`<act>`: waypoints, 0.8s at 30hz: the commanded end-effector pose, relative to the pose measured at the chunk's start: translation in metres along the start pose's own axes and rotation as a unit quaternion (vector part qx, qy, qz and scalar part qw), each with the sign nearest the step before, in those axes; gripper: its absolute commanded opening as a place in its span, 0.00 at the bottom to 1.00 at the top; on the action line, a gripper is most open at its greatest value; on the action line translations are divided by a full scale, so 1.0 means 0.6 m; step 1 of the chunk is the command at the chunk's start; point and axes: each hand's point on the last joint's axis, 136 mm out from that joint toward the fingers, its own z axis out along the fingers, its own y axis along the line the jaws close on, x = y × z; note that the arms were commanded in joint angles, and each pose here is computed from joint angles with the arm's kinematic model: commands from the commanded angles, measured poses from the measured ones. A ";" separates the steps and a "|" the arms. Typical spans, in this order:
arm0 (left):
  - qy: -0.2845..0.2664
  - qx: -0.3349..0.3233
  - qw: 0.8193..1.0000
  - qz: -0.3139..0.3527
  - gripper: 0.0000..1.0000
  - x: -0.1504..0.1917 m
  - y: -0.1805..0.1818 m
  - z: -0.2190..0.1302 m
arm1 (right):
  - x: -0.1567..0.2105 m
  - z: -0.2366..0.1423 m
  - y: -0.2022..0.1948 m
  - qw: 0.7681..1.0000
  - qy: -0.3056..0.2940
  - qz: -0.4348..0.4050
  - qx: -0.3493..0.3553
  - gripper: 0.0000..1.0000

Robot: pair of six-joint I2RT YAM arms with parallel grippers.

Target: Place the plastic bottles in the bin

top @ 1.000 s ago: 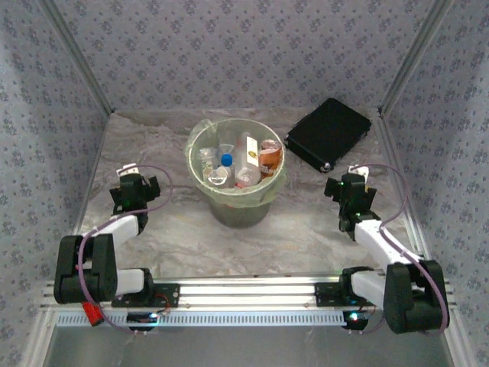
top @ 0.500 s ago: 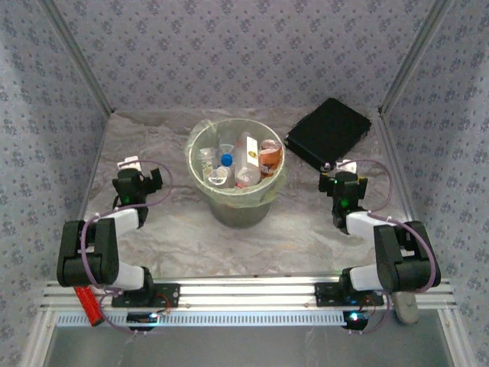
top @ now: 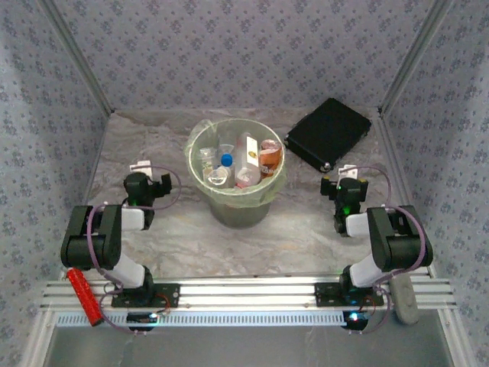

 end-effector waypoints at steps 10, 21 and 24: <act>-0.031 0.010 0.999 0.004 1.00 -0.025 -0.005 -0.001 | -0.023 0.013 -0.013 0.999 -0.008 0.031 -0.005 1.00; -0.032 0.010 0.999 0.005 1.00 -0.025 -0.006 -0.002 | -0.023 0.013 -0.013 0.999 -0.008 0.031 -0.005 1.00; -0.031 0.010 0.999 0.005 1.00 -0.025 -0.005 -0.001 | -0.023 0.013 -0.013 0.999 -0.008 0.031 -0.005 1.00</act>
